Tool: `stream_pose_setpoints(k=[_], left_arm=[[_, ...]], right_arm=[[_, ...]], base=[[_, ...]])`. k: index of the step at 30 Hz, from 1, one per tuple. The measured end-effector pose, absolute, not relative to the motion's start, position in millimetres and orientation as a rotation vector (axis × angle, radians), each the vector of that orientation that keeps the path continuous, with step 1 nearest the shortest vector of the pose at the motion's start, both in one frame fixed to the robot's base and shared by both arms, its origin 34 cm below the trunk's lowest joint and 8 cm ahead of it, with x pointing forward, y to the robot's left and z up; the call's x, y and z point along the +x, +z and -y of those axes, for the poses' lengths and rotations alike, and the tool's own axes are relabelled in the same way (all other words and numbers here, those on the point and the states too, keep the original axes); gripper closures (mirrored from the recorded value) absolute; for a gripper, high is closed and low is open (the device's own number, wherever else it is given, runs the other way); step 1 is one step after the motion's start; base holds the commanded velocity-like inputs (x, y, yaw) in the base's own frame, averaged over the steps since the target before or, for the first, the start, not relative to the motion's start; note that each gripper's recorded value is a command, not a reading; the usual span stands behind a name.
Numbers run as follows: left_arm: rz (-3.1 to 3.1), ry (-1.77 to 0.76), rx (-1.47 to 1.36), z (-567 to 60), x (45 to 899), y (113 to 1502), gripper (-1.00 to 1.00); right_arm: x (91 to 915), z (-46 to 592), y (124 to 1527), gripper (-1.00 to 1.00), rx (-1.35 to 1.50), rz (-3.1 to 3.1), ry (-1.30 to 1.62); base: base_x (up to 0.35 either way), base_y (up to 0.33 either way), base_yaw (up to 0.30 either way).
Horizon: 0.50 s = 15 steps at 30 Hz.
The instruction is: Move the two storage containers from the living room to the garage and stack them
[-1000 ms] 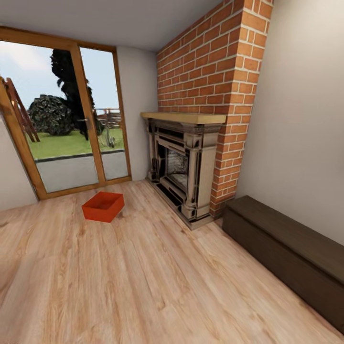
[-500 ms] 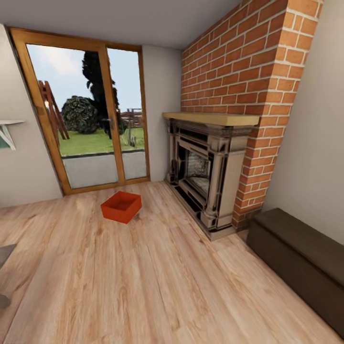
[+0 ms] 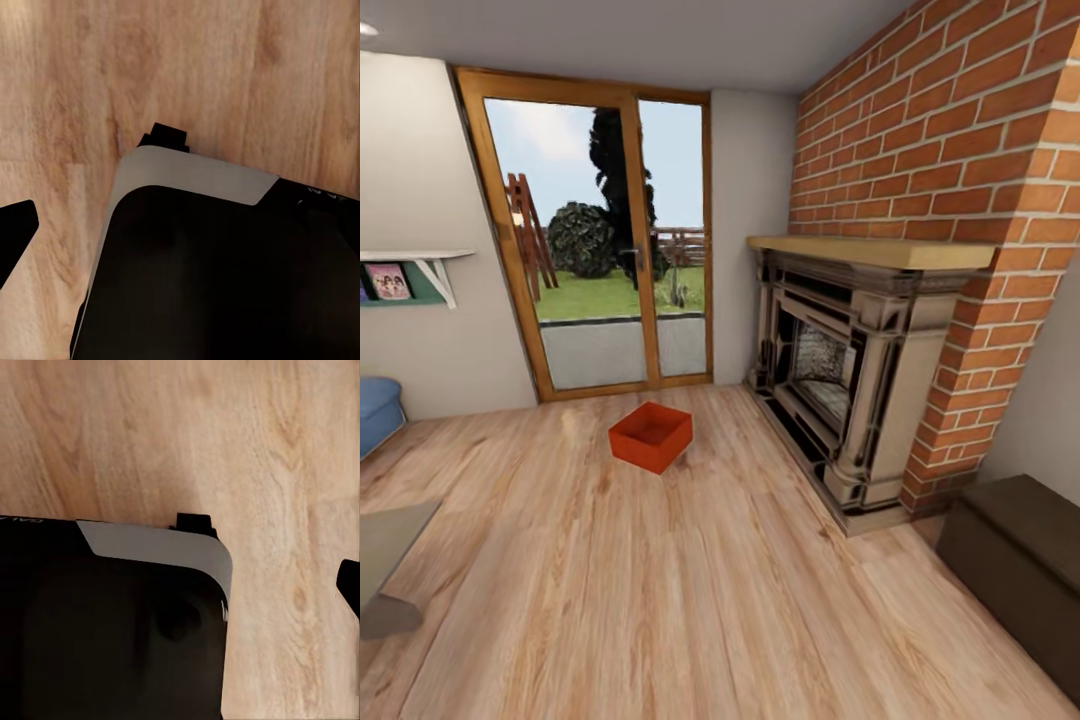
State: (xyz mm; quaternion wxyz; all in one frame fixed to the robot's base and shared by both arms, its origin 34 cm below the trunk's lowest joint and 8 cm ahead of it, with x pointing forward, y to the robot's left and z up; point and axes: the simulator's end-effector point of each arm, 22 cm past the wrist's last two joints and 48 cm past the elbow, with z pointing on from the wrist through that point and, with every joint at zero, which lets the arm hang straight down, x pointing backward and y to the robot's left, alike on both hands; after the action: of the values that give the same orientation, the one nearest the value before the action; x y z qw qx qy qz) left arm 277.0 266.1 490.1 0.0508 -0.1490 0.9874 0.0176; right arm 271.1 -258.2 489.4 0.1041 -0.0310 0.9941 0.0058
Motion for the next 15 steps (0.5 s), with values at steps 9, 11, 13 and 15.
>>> stream_pose_setpoints(k=[9,11,13,15], left_arm=[[-3.006,0.054,-0.453,-266.1,276.9,490.1,-1.00],[-3.005,0.054,-0.453,-266.1,277.1,490.1,-1.00],[-3.005,0.054,-0.453,-266.1,277.0,490.1,-1.00],[-3.005,0.054,-0.453,-266.2,277.1,490.1,-1.00]], right_arm=[[271.1,258.3,489.4,-1.00,-0.090,-2.932,0.017],[271.1,258.5,489.4,-1.00,-0.090,-2.932,0.017],[271.1,258.4,489.4,-1.00,-0.090,-2.932,0.017],[271.1,258.6,489.4,-1.00,-0.090,-2.932,0.016]], base=[[0.325,0.000,0.269],[0.325,0.000,0.269],[0.325,0.000,0.269],[0.325,0.000,0.269]])
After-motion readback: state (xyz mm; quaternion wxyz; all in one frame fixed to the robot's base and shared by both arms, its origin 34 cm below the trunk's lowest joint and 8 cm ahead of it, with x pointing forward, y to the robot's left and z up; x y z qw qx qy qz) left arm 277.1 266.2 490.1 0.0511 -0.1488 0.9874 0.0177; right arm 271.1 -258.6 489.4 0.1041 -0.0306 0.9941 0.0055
